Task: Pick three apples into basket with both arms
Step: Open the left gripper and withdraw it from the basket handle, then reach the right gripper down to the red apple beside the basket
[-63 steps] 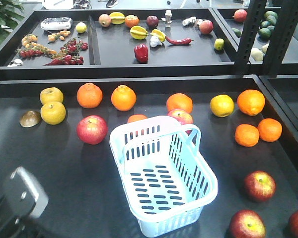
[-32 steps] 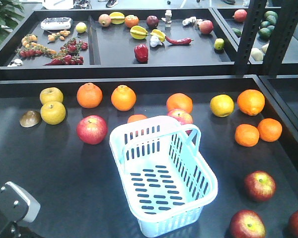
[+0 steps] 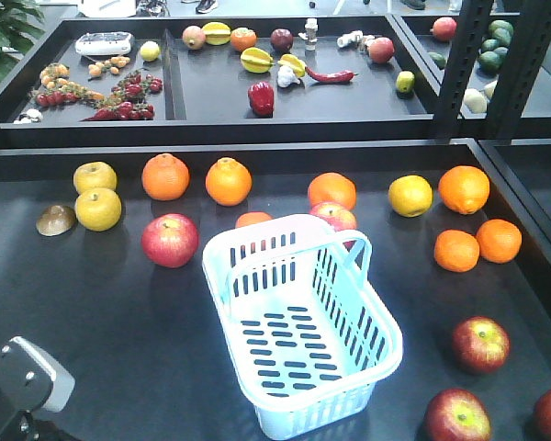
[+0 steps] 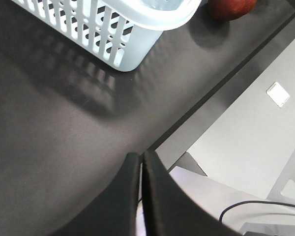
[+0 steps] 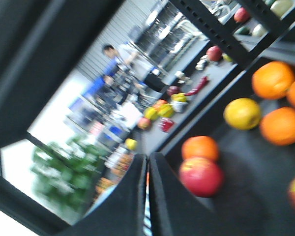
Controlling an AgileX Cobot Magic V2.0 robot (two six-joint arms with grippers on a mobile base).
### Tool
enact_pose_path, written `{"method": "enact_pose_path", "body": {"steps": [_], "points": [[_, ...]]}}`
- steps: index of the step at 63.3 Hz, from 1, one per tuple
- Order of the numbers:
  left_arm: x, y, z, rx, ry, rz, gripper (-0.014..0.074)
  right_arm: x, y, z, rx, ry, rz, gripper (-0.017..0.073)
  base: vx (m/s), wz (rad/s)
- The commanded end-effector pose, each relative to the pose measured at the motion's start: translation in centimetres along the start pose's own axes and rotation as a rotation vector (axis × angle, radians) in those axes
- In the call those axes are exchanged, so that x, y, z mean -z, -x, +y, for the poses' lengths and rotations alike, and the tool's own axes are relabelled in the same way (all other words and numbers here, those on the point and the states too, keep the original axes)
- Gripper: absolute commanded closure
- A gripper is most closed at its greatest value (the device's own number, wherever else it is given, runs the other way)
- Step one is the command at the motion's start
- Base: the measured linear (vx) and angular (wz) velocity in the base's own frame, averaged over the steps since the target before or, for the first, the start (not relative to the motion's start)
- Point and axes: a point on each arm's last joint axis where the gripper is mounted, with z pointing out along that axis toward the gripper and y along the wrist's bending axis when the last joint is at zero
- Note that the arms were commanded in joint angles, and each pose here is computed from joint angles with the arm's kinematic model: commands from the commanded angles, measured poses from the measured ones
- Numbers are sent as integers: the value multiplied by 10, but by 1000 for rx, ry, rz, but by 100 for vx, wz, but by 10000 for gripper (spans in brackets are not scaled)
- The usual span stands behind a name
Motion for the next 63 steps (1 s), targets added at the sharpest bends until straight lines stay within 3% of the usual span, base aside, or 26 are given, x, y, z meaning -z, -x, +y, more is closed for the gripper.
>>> {"method": "enact_pose_path", "body": {"steps": [1,8,13,19,30,34,38,45,55,59,63], "points": [[4,9,-2,26,-1,-62,600,1,4,2,-92,49,-71,564,0,0],[4,9,-2,26,-1,-63,600,1,5,3,-115,53,-75,564,0,0],[4,9,-2,26,-1,-63,600,2,12,11,-63,72,-84,564,0,0],[4,9,-2,26,-1,-63,600,7,29,35,139,79,-63,564,0,0],[4,9,-2,26,-1,-63,600,10,61,82,576,-45,201,553,0,0],[4,9,-2,26,-1,-63,600,1,68,92,690,-85,352,519,0,0],[4,9,-2,26,-1,-63,600,-9,71,100,756,-112,503,442,0,0],[4,9,-2,26,-1,-63,600,-32,73,105,802,-142,661,204,0,0],[4,9,-2,26,-1,-63,600,-64,66,92,820,-213,763,-170,0,0],[4,9,-2,26,-1,-63,600,-75,63,89,830,-221,784,-169,0,0],[4,9,-2,26,-1,-63,600,-84,60,86,802,-228,822,-164,0,0]]}}
